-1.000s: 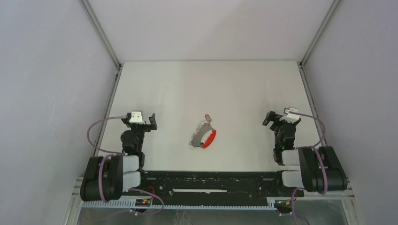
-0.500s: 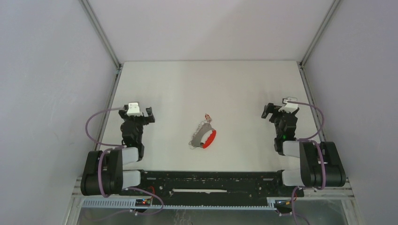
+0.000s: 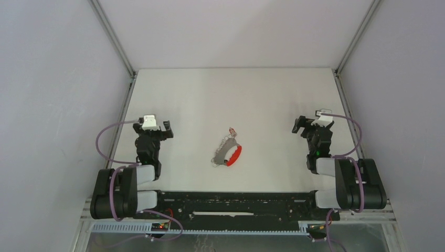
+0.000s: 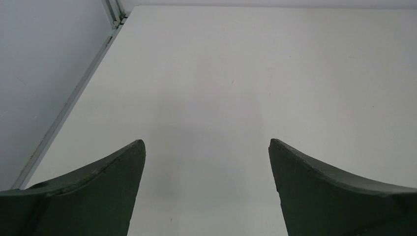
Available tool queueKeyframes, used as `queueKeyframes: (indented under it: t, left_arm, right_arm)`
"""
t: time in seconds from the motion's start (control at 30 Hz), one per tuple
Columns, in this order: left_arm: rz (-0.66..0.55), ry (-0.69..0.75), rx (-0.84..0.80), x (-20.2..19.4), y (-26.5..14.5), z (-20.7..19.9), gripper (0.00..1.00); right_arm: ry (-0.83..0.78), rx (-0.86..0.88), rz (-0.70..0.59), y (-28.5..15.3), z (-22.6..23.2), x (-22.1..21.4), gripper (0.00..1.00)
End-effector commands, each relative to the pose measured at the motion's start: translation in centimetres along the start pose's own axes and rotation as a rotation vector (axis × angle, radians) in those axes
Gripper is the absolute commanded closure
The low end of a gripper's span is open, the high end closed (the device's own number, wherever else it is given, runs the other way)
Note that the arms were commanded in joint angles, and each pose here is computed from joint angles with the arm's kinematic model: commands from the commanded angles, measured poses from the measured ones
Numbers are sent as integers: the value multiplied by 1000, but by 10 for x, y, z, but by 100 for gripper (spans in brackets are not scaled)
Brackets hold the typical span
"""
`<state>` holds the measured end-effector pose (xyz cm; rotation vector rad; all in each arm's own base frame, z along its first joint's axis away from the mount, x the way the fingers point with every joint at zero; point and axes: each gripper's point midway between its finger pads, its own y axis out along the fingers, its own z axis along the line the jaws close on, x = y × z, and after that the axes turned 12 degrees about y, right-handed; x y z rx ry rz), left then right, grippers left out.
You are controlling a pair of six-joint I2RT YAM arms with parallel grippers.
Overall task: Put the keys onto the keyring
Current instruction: Reset both arms
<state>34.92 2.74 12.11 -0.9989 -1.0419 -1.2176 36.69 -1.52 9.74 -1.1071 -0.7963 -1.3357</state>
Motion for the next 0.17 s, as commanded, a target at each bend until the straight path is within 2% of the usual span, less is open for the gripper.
queueKeyframes:
  t: [0.0, 0.13]
  left_arm:
    - [-38, -5, 38, 14, 6, 10, 0]
    - [-37, -8, 40, 14, 5, 10, 0]
  right_arm:
    - [-5, 11, -26, 0, 2, 7, 0]
    - [-5, 12, -26, 0, 2, 7, 0]
